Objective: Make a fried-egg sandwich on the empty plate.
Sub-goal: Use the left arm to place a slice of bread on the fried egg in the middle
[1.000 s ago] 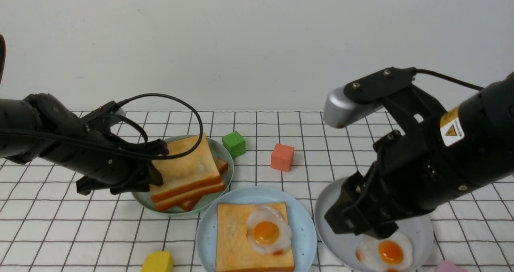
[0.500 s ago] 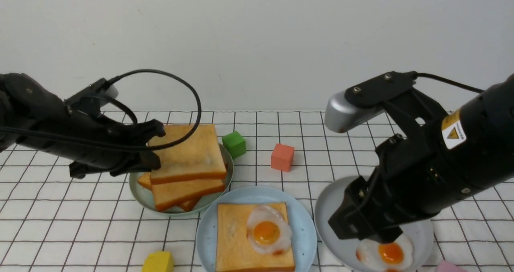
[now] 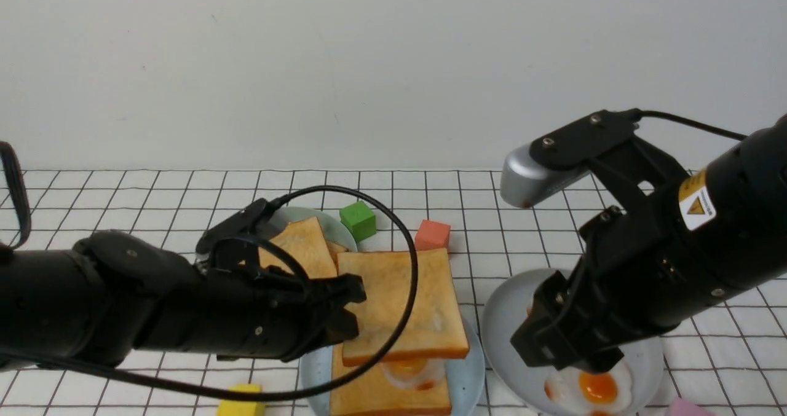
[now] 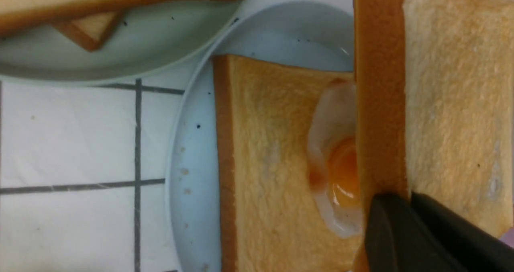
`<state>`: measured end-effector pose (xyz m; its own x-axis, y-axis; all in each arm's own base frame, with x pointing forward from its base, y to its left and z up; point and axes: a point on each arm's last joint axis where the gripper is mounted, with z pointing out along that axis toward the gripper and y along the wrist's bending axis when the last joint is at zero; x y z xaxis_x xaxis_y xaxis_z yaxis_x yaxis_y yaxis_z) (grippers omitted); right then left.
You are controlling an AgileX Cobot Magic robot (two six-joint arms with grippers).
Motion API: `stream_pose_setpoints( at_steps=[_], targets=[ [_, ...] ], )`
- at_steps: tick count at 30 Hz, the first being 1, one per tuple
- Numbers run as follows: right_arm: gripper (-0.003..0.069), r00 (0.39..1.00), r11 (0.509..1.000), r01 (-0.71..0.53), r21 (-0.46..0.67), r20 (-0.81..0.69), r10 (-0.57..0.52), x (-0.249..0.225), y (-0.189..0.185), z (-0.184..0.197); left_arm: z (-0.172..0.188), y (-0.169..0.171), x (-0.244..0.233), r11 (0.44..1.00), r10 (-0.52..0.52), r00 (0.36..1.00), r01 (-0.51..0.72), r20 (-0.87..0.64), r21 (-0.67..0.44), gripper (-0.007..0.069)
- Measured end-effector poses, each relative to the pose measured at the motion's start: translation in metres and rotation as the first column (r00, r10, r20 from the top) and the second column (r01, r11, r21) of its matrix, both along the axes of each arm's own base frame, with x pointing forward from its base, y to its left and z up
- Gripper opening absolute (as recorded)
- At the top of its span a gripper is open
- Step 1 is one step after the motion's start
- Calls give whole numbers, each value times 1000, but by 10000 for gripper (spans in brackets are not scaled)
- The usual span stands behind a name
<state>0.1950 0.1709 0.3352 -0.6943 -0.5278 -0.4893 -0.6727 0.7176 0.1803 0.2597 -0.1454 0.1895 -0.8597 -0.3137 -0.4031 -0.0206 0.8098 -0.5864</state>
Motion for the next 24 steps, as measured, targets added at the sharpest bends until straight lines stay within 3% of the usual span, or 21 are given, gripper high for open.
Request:
stream_pose_setpoints(
  at_steps=[14, 20, 24],
  targets=[
    [444, 1000, 1000, -6, -20, -11, 6, -1, -1, -1, -21, -2, 4, 1000, 1, 998, 1, -61, 28, 18],
    [437, 1000, 999, 10, -37, -2, -10, 0, -3, -2, -21, -5, 0, 999, -41, 996, 42, -83, 8, 141],
    [378, 999, 998, 44, -34, 15, -44, 3, -4, -1, -14, -5, -3, 997, -81, 995, 82, -63, 14, 292]
  ],
)
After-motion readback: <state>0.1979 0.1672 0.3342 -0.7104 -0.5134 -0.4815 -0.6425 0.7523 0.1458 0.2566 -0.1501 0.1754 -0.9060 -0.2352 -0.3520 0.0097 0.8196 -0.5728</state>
